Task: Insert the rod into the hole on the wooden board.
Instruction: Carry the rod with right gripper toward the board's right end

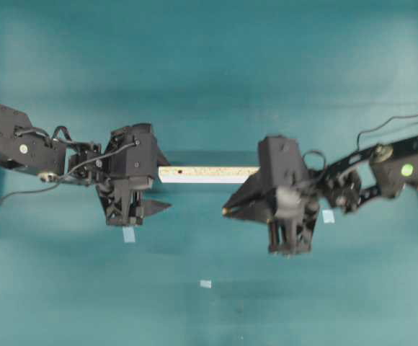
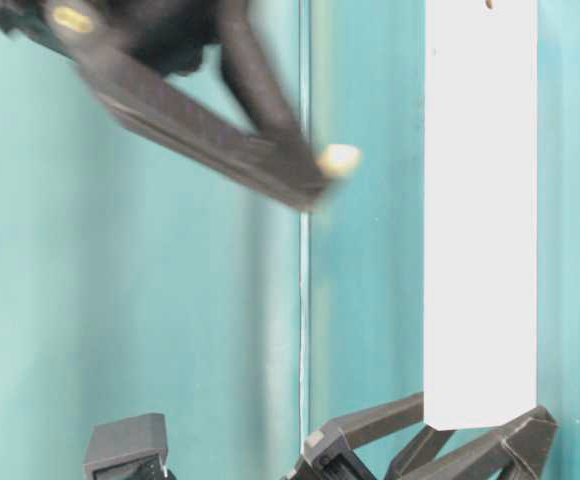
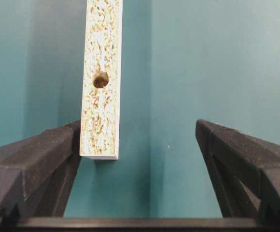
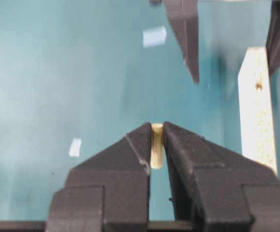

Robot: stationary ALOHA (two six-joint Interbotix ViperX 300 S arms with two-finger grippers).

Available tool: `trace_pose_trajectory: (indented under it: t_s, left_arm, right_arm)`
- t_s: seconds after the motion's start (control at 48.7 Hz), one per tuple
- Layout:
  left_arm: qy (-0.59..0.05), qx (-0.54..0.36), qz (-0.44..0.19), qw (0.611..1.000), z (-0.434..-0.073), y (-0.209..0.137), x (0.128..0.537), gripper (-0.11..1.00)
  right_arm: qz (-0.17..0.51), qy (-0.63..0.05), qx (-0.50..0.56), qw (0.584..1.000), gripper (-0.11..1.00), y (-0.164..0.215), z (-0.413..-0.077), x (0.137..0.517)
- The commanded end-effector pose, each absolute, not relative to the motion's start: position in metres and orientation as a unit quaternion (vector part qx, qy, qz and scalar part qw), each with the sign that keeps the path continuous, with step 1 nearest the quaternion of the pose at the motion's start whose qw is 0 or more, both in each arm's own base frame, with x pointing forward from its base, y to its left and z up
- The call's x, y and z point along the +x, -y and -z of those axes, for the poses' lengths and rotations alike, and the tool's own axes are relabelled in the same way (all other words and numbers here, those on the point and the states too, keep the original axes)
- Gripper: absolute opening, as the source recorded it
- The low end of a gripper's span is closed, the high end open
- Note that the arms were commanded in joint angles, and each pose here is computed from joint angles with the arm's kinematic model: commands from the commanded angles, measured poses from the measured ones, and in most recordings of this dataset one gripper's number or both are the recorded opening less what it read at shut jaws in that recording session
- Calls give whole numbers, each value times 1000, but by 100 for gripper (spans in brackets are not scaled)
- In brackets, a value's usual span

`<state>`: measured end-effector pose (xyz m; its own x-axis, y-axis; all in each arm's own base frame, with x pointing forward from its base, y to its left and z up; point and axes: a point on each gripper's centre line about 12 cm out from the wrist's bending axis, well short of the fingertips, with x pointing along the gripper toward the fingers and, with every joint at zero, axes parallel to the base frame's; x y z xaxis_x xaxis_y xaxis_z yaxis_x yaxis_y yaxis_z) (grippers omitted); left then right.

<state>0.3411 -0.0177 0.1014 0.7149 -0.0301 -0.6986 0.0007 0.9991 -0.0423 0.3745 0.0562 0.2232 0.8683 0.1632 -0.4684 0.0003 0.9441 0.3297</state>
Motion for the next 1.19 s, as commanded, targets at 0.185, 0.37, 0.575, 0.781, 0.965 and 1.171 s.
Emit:
trace_pose_trajectory:
  t_s: [0.185, 0.37, 0.575, 0.781, 0.965, 1.171]
  left_arm:
    - [-364, -25, 9, 931, -109, 20, 346, 100]
    - [-369, -26, 8, 929, -104, 20, 347, 99]
    - [-367, -26, 5, 930, -98, 18, 358, 99]
    - [-364, -34, -17, 931, -96, 1, 365, 99]
    - [-365, -31, -21, 930, -96, -4, 363, 96]
    - [-365, -29, -20, 930, -95, -4, 362, 82]
  right_arm:
    - [-72, -186, 156, 968, 10, -30, -238, 369]
    - [-87, -119, 159, 976, 10, -8, -252, 369]
    - [-89, -35, 151, 984, 10, 10, -269, 370]
    - [-71, 61, 121, 988, 10, 19, -284, 365]
    - [-65, 78, 99, 990, 10, 18, -264, 348]
    - [-51, 44, 114, 991, 10, 17, -238, 323]
